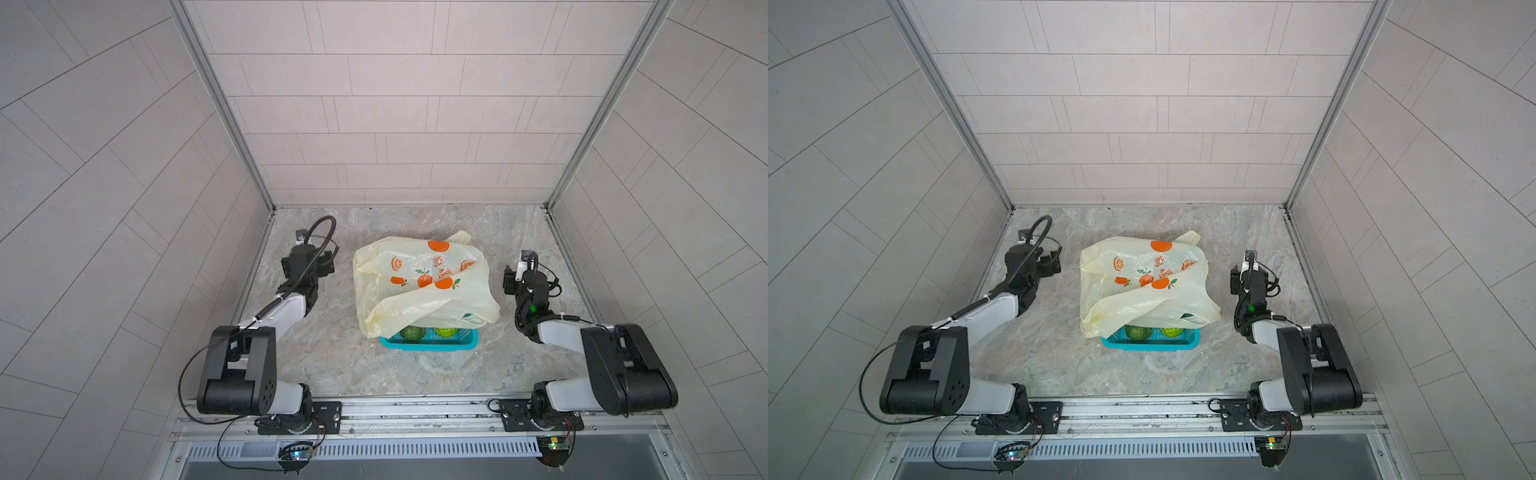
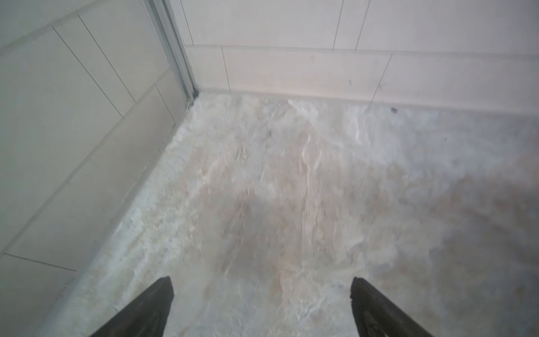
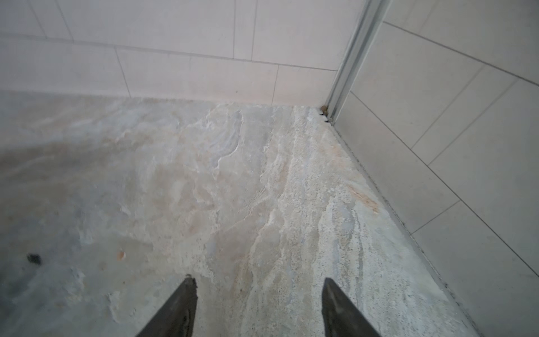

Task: Place the fruits into the plastic bag
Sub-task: Pick up the plastic bag from the center of the table.

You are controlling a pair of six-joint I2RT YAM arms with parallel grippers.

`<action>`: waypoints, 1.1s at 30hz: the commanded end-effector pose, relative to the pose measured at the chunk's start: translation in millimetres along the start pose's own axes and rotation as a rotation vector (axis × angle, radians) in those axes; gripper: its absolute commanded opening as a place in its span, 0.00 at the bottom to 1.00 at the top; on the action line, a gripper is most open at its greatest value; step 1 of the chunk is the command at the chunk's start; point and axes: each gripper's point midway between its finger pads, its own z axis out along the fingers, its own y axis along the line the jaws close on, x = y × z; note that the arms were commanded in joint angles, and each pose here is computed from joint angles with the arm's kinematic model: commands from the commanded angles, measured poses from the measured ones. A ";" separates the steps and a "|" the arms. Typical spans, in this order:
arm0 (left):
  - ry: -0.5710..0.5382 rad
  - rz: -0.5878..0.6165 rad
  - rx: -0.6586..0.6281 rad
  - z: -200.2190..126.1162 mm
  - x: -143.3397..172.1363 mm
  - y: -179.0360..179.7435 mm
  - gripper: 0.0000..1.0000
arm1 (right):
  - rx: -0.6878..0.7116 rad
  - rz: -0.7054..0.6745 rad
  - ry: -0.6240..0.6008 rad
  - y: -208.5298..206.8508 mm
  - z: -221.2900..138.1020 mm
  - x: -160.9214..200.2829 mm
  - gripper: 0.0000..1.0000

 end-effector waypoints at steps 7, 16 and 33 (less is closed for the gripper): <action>0.101 -0.109 0.175 -101.7 -88.5 -89.3 1.00 | 0.195 0.292 0.315 -19.9 -37.6 -13.9 0.63; 0.279 0.338 0.681 -258.6 -71.8 -329.7 1.00 | -0.006 0.317 0.540 3.5 -93.5 -33.2 0.72; 0.139 0.827 0.429 -270.4 43.7 -400.5 0.87 | -0.123 0.309 0.598 7.7 -112.7 -37.9 0.82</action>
